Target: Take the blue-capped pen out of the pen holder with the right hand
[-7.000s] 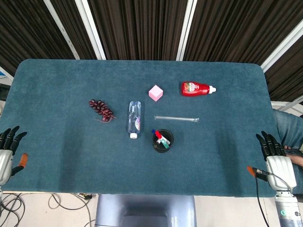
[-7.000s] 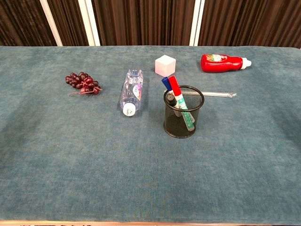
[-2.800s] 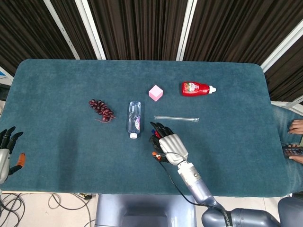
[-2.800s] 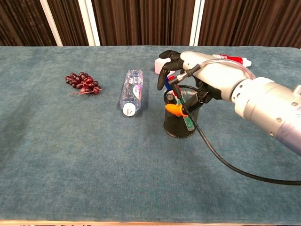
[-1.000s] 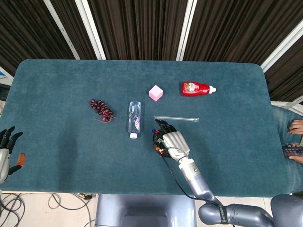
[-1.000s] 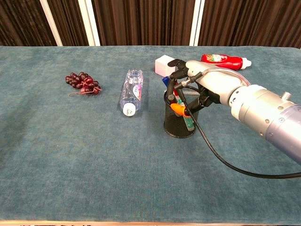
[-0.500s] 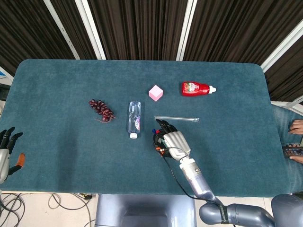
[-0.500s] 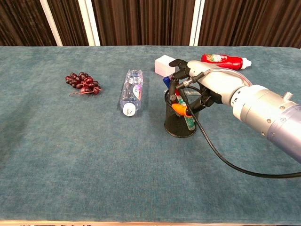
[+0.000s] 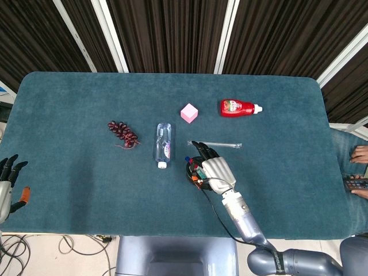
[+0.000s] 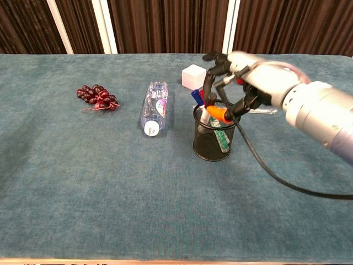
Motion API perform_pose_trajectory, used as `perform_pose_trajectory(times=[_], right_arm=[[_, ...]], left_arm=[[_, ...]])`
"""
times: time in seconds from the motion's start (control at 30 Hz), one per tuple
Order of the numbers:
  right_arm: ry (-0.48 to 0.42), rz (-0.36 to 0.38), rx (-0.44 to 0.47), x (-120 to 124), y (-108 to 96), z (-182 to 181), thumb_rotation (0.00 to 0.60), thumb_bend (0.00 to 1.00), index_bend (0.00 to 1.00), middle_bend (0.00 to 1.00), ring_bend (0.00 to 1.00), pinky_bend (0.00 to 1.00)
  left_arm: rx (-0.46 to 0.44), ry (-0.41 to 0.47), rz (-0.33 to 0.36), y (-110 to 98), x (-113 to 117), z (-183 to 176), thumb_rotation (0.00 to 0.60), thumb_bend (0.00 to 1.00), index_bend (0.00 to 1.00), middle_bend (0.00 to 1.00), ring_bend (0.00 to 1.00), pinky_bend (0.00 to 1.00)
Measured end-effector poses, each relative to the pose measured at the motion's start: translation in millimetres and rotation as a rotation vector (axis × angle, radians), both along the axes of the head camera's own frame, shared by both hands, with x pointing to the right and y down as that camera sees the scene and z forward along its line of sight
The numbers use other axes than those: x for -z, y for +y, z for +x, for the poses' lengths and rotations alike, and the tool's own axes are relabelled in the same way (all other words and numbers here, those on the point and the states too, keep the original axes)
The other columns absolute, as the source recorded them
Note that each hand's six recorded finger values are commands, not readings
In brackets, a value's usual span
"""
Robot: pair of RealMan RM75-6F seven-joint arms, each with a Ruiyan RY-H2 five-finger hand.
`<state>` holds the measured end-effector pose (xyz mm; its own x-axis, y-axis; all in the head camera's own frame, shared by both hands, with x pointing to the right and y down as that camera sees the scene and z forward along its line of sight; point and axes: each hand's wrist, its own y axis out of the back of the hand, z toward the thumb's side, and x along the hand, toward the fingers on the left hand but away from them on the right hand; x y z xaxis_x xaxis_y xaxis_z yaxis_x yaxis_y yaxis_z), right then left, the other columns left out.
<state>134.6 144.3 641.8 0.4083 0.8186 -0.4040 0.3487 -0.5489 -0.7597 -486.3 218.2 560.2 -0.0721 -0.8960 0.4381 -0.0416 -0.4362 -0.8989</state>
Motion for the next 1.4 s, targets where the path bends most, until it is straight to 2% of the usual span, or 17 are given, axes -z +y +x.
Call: perform_pose_trajectory(times=[0.2,0.43,0.7,0.97,1.27,1.33,1.4], right_arm=[[-0.013,0.037,0.002,31.2,-9.4,11.7,0.600,0.48,0.59,0.00,0.00,0.17],[-0.016,0.092,-0.034,69.0,-31.3,34.5,0.600,0.48,0.59,0.00,0.00,0.17],[0.013,0.117,-0.102,89.9,-56.8,68.0,0.600,0.48,0.59,0.00,0.00,0.17],[0.082,0.108,-0.151,73.2,-72.2,96.6,0.600,0.48,0.59,0.00,0.00,0.17],[0.131,0.051,-0.167,29.8,-67.3,103.7,0.600,0.48,0.59,0.00,0.00,0.17],[0.140,0.039,-0.160,20.6,-65.0,100.1,0.600,0.46,0.57,0.00,0.00,0.17],[0.154,0.031,-0.152,13.7,-62.6,97.6,0.600,0.43,0.51,0.00,0.00,0.17]], left_arm=[[0.006,0.006,-0.005,0.2,-0.3,0.9,0.600,0.44,0.17,0.03,0.04,0.10],[0.004,0.009,-0.005,0.8,-0.2,1.8,0.600,0.44,0.17,0.03,0.04,0.10],[0.005,0.011,-0.006,1.0,-0.5,1.9,0.600,0.44,0.17,0.03,0.04,0.10],[0.011,0.012,-0.005,0.2,-0.1,1.0,0.600,0.44,0.17,0.03,0.04,0.10],[0.008,0.013,-0.006,0.4,-0.2,1.7,0.600,0.44,0.17,0.03,0.04,0.11],[0.010,0.013,-0.007,0.3,-0.2,1.1,0.600,0.44,0.17,0.03,0.04,0.10],[0.011,0.013,-0.007,0.1,-0.2,0.9,0.600,0.44,0.17,0.03,0.04,0.11]])
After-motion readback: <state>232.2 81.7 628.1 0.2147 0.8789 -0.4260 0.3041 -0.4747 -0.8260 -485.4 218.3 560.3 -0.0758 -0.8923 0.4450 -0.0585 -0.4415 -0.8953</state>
